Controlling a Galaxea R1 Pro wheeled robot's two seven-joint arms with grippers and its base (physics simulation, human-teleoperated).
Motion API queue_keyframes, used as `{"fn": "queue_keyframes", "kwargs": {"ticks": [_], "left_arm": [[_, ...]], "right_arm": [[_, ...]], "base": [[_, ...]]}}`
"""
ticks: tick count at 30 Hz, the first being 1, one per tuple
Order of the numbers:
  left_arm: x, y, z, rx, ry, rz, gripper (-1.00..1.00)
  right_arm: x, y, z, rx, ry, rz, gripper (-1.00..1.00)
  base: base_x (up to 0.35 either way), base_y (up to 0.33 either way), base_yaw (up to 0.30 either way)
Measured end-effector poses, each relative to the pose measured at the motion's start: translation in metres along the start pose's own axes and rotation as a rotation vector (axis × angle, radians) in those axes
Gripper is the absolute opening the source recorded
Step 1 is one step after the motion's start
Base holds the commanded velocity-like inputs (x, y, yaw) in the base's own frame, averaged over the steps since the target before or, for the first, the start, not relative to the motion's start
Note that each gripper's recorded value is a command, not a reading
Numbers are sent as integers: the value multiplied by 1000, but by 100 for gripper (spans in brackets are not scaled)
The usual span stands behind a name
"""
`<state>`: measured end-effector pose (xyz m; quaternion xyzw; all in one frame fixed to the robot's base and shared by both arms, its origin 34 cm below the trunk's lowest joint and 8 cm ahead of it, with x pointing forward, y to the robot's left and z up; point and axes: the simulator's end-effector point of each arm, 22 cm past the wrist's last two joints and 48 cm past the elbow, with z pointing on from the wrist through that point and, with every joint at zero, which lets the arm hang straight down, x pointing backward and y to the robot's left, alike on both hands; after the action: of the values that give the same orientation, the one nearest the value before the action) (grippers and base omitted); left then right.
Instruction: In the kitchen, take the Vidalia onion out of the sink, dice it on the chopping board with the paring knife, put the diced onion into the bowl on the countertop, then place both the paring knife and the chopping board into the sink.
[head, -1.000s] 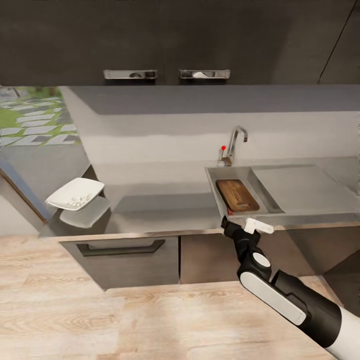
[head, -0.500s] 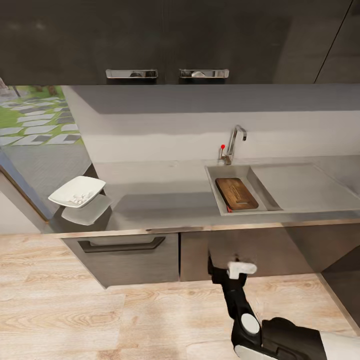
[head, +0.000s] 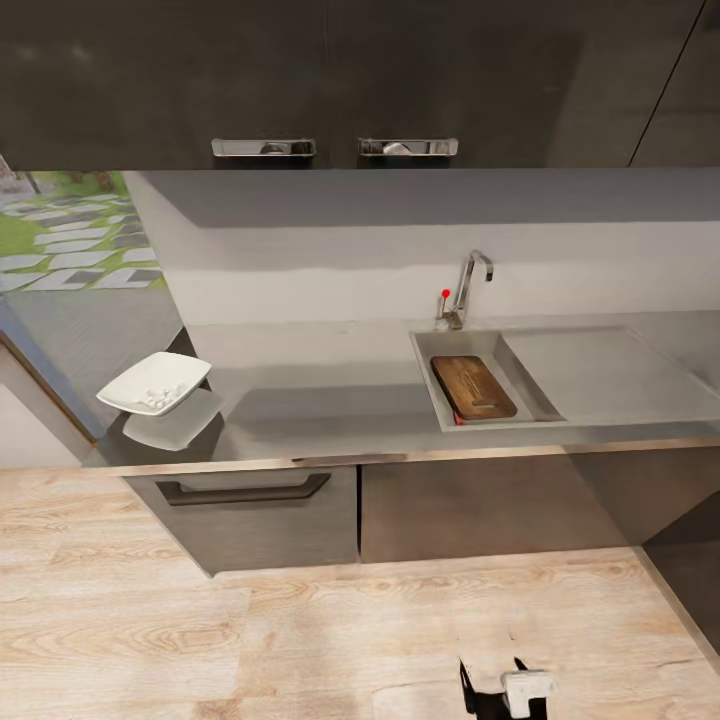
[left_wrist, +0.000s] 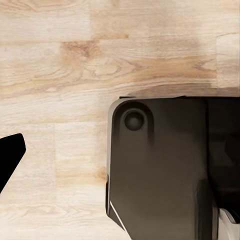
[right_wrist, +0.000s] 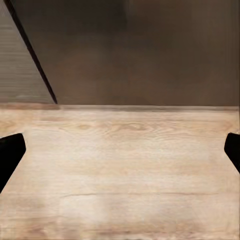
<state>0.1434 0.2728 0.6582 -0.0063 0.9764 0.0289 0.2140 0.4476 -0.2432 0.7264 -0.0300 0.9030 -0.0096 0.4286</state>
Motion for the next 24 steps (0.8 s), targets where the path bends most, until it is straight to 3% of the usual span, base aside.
{"fn": "queue_keyframes", "kwargs": {"ticks": [4,6,9,12,16,19,21,24], "left_arm": [[0,0,0,0,1,0,100],[0,0,0,-1,1,0,100],[0,1,1,-3,4,-1,100],[1,6,3,-18,16,-11,100],[1,14,9,-44,47,-26,100],[7,28,11,-83,78,-51,100],[10,42,10,-125,88,-85,100],[11,45,10,-135,90,-94,100]], "right_arm": [[41,-1,9,-13,75,-27,100],[75,-6,15,-10,206,-7,100],[108,3,8,-93,343,62,100],[128,7,-4,-138,396,84,100],[154,8,-28,-147,444,94,100],[159,2,-32,-139,450,92,100],[158,-13,-30,-110,443,87,100],[156,-15,-28,-104,434,87,100]], "base": [[0,0,0],[0,0,0],[0,0,0],[0,0,0],[0,0,0],[0,0,0],[0,0,-43],[0,0,-15]]}}
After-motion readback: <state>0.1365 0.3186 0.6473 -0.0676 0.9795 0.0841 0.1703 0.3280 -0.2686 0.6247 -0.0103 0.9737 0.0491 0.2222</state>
